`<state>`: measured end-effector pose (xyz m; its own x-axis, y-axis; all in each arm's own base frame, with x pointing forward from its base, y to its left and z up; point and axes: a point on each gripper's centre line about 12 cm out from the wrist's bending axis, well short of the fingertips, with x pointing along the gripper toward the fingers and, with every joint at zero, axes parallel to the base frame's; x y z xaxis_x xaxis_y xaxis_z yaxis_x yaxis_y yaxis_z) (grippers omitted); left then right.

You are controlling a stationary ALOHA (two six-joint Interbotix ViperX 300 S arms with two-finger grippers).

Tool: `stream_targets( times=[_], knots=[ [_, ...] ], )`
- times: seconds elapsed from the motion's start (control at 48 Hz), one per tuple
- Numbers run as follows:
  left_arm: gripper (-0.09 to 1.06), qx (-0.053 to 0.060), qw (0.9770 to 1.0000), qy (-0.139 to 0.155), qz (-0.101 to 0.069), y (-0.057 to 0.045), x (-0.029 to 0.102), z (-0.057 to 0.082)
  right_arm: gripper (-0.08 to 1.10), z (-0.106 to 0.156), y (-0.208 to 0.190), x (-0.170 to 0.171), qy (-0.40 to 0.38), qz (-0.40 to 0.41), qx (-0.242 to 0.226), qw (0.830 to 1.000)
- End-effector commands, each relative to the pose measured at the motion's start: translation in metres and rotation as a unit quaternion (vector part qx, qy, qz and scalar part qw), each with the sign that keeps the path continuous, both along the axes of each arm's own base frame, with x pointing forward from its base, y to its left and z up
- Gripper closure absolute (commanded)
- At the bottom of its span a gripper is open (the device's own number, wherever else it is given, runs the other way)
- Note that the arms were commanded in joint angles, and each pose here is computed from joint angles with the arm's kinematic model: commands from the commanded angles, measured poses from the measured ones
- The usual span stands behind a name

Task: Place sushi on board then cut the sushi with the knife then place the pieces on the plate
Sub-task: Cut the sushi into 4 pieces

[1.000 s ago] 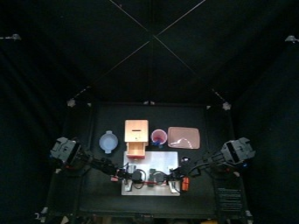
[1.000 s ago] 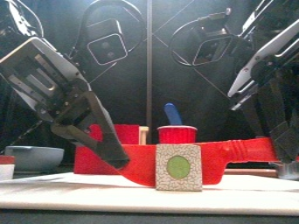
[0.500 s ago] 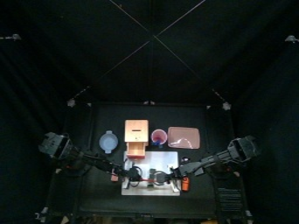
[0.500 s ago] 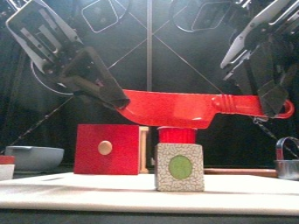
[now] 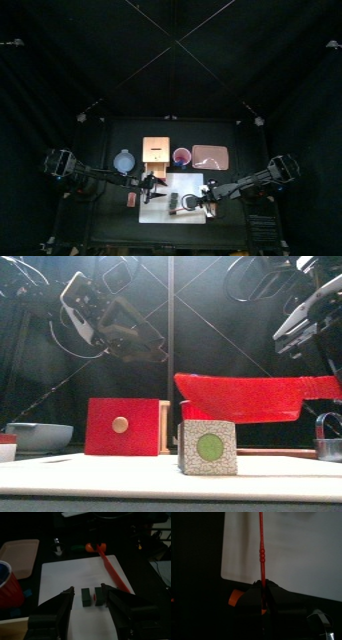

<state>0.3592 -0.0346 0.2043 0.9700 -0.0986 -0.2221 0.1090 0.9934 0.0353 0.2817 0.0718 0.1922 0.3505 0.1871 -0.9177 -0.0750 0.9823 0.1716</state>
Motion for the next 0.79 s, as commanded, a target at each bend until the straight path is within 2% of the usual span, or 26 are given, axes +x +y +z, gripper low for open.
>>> stream_targets(
  times=[0.021,0.104,0.167,0.271,0.375,0.438,0.521,0.625,0.667,0.792],
  knots=[
    [0.08,0.002,0.9990,-0.043,0.011,0.010,0.001,0.015,0.72,0.028,-0.012,-0.011,-0.047,-0.044,0.043,0.997],
    [0.08,0.010,0.9982,-0.058,0.014,0.015,0.000,0.017,0.72,0.036,-0.023,-0.026,-0.062,-0.094,0.092,0.989],
    [0.08,0.019,0.9972,-0.071,0.016,0.018,-0.001,0.018,0.72,0.035,-0.028,-0.038,-0.063,-0.142,0.146,0.977],
    [0.08,0.042,0.9956,-0.080,0.025,0.025,-0.006,0.013,0.72,0.030,-0.026,-0.046,-0.059,-0.205,0.227,0.950],
    [0.08,0.060,0.9933,-0.094,0.029,0.027,-0.010,0.011,0.73,0.017,-0.020,-0.051,-0.025,-0.255,0.286,0.923],
    [0.08,0.068,0.9924,-0.098,0.030,0.027,-0.011,0.011,0.74,0.006,-0.019,-0.056,0.014,-0.311,0.317,0.896],
    [0.08,0.071,0.9923,-0.097,0.030,0.028,-0.014,0.008,0.74,-0.002,-0.020,-0.062,0.050,-0.373,0.336,0.863],
    [0.08,0.070,0.9929,-0.092,0.030,0.027,-0.015,0.005,0.73,-0.006,-0.020,-0.064,0.090,-0.455,0.355,0.812],
    [0.08,0.071,0.9928,-0.092,0.029,0.027,-0.016,0.005,0.72,-0.005,-0.021,-0.063,0.096,-0.478,0.358,0.796],
    [0.08,0.072,0.9929,-0.090,0.030,0.028,-0.017,0.004,0.71,-0.008,-0.014,-0.064,0.115,-0.509,0.348,0.779]
  ],
)
